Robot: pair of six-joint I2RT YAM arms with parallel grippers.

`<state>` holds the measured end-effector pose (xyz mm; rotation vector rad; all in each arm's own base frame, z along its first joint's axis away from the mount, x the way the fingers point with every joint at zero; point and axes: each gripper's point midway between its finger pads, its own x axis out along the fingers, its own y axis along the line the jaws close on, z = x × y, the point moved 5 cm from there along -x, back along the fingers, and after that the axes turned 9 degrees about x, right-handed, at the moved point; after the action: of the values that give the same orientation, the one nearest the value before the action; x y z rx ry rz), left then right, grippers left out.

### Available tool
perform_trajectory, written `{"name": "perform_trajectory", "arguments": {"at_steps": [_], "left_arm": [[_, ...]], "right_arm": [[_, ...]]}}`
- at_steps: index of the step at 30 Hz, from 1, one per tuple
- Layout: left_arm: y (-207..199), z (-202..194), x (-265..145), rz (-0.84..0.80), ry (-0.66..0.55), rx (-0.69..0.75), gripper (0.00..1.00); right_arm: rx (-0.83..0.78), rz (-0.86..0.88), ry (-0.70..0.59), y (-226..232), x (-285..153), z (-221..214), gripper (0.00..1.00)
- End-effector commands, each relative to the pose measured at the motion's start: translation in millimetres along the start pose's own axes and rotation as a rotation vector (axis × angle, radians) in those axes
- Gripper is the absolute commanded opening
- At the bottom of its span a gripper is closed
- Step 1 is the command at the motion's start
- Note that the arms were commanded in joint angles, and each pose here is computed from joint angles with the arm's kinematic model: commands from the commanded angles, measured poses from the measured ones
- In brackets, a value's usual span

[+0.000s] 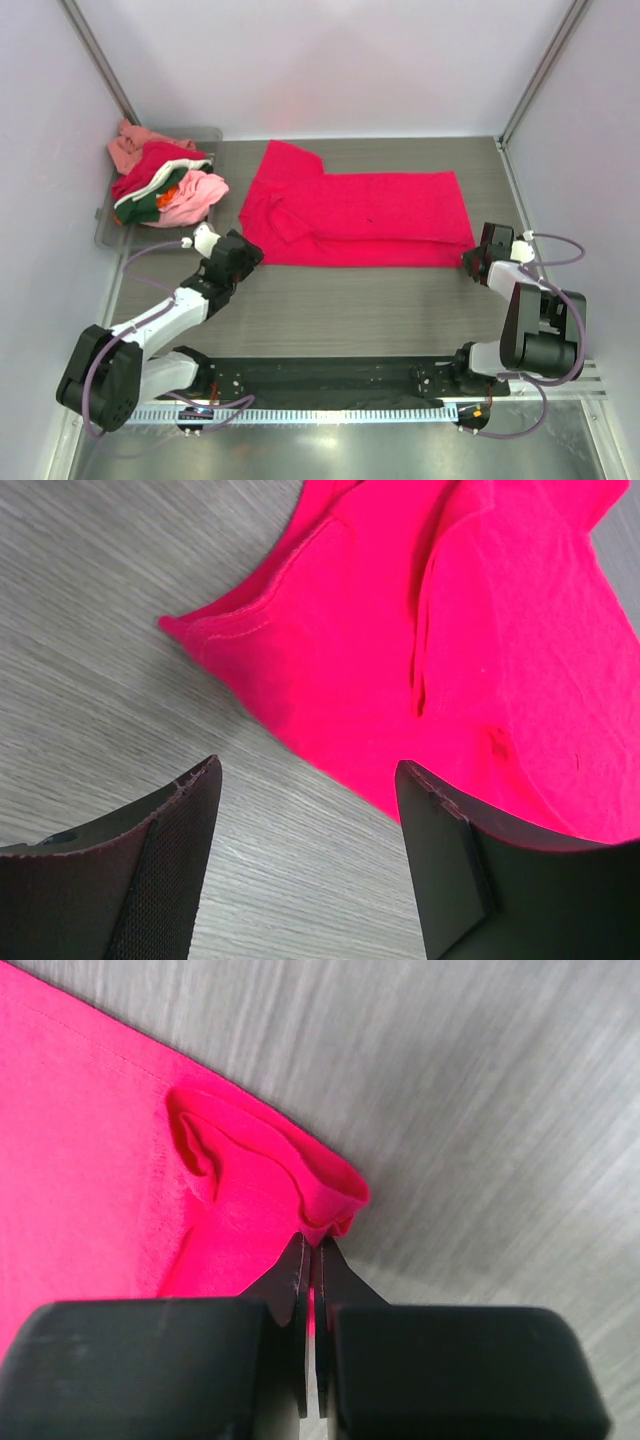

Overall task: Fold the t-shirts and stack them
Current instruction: Fold the tshirt

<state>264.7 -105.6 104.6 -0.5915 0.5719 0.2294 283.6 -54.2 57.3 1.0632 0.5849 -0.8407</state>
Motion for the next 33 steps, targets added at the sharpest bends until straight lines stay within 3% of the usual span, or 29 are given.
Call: {"name": "perform_trajectory", "arguments": {"at_steps": [1,13,22,30,32,33], "left_arm": [[-5.3,7.4,7.2,-0.026,-0.084,-0.098,0.70],[12.4,2.8,32.9,0.048,-0.198,-0.138,0.63],[24.2,0.6,46.2,0.155,-0.228,-0.129,0.36],[27.4,-0.2,61.3,0.192,-0.226,-0.146,0.33],[28.8,-1.4,66.6,0.188,-0.209,-0.160,0.27],[30.0,-0.2,68.0,0.189,-0.209,-0.170,0.10]], "right_arm": [[0.020,0.031,-0.071,-0.2,-10.5,9.7,0.01],[0.016,0.057,-0.022,-1.1,-8.7,1.0,0.01],[0.014,0.064,-0.024,-2.2,-11.5,0.8,0.01],[0.006,0.076,-0.035,-2.5,-15.6,2.4,0.01],[0.004,0.077,-0.032,-3.2,-16.2,1.8,0.01],[0.003,0.077,-0.032,-3.2,-16.2,1.8,0.01]]}}
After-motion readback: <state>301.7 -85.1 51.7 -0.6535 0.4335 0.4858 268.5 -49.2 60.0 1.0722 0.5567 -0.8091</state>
